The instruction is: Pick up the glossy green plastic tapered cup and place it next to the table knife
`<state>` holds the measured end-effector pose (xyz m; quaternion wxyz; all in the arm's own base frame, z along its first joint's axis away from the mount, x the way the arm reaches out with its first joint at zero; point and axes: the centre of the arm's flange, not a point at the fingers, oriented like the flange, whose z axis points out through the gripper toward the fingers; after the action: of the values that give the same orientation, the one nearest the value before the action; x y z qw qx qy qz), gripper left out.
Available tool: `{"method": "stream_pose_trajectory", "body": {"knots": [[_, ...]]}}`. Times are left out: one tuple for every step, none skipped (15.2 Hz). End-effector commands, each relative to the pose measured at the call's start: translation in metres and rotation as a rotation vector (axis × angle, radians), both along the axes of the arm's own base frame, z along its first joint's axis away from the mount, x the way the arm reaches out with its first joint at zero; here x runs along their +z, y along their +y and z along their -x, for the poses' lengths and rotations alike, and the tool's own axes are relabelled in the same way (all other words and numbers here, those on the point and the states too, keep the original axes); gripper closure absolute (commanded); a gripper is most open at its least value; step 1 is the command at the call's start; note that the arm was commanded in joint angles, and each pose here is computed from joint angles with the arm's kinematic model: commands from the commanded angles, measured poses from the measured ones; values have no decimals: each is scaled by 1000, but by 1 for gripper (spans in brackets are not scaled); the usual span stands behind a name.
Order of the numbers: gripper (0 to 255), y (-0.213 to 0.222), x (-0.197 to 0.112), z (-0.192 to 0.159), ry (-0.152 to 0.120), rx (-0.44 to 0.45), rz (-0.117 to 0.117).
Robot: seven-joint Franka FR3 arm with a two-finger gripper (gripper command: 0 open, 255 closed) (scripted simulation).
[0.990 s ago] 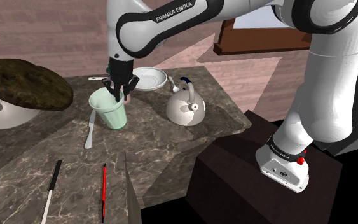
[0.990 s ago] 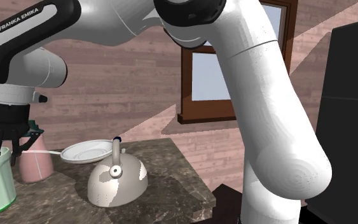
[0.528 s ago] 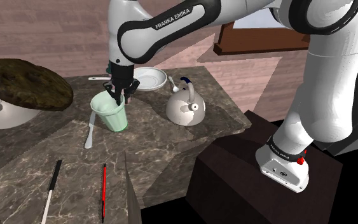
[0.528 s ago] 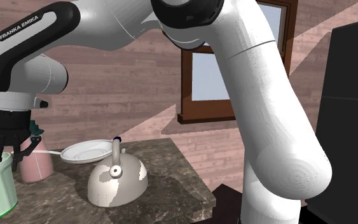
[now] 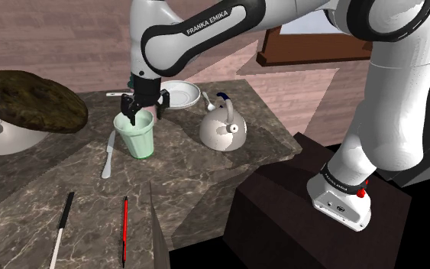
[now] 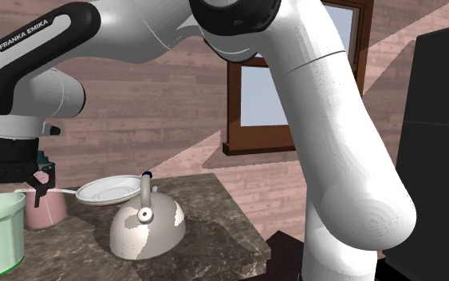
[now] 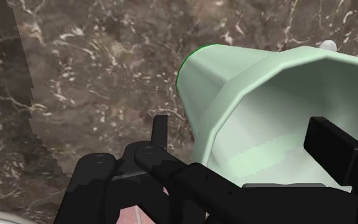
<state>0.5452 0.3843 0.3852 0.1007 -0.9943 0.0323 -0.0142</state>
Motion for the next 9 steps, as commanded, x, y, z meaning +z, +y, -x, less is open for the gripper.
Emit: {"method": "stream_pose_trajectory", "body": {"knots": [[0,0,0,0,0,0,0],[0,-3,13,0,0,0,0],[0,-5,26,1,0,0,0],[0,-8,39,1,0,0,0],[0,-10,49,2,0,0,0],[0,-10,49,2,0,0,0],[0,-10,49,2,0,0,0],[0,-10,49,2,0,0,0],[0,-10,49,2,0,0,0]]}}
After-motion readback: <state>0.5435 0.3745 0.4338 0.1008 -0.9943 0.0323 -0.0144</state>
